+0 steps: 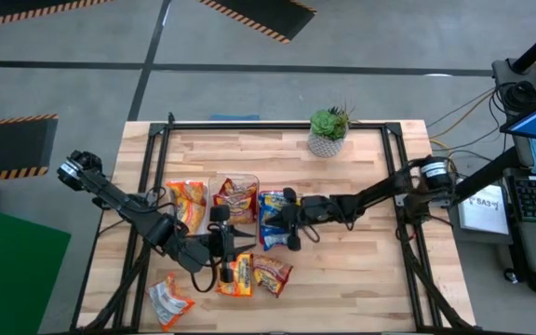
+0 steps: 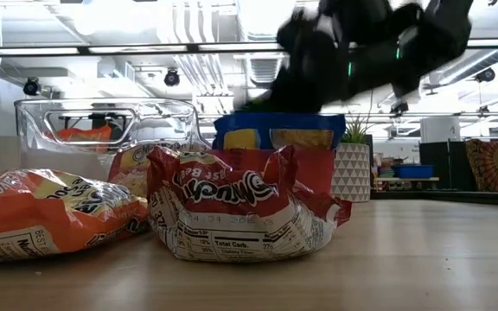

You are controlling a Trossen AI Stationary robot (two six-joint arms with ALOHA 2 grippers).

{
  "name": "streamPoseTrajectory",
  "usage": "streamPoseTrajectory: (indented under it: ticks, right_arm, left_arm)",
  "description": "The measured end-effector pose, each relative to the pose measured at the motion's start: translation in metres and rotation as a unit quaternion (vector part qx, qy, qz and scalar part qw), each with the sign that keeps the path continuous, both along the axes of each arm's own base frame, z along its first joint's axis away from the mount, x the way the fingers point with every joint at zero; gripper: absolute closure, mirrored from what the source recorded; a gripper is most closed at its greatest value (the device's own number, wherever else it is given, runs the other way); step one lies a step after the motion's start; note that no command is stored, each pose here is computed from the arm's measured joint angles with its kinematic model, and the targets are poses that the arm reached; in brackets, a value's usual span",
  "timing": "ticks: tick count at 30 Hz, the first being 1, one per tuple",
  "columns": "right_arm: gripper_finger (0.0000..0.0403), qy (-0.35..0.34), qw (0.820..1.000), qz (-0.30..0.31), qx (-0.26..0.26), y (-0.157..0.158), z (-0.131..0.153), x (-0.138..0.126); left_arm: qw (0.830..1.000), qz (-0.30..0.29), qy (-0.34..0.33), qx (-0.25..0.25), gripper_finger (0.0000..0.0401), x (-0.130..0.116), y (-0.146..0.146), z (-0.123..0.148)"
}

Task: Sort Maruchan noodles
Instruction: Put the blue noodle pack into the red bin, then put the orange noodle pack into the white bin

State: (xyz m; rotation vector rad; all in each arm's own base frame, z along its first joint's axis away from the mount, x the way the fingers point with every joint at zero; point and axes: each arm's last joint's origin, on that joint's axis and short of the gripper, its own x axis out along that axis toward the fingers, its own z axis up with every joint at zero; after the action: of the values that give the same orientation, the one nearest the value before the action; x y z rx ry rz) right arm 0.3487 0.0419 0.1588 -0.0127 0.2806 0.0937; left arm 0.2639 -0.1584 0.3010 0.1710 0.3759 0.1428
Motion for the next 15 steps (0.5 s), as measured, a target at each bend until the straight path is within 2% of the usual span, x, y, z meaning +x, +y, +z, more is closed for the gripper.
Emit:
streamPoseTrajectory:
  ticks: [4, 8, 11, 15]
  right_arm:
    - [0.0394, -0.016, 0.999, 0.034, 0.024, 0.006, 0.048, -0.015]
    - [0.0394, 0.017, 0.997, 0.063, 0.037, 0.023, 0.088, -0.045]
    - [0.0394, 0.042, 0.994, 0.088, 0.058, 0.038, 0.104, -0.07]
    - [0.0394, 0.05, 0.99, 0.119, 0.053, 0.061, 0.107, -0.096]
  left_arm:
    - [1.0, -0.022, 0.017, -0.002, 0.0326, -0.008, -0.011, 0.02]
    - [0.998, -0.017, 0.047, -0.05, 0.0326, -0.017, -0.021, 0.03]
    - [0.993, 0.005, 0.078, -0.084, 0.0326, -0.015, -0.029, 0.02]
    - [0.981, -0.01, 0.149, -0.124, 0.0326, -0.006, -0.044, -0.005]
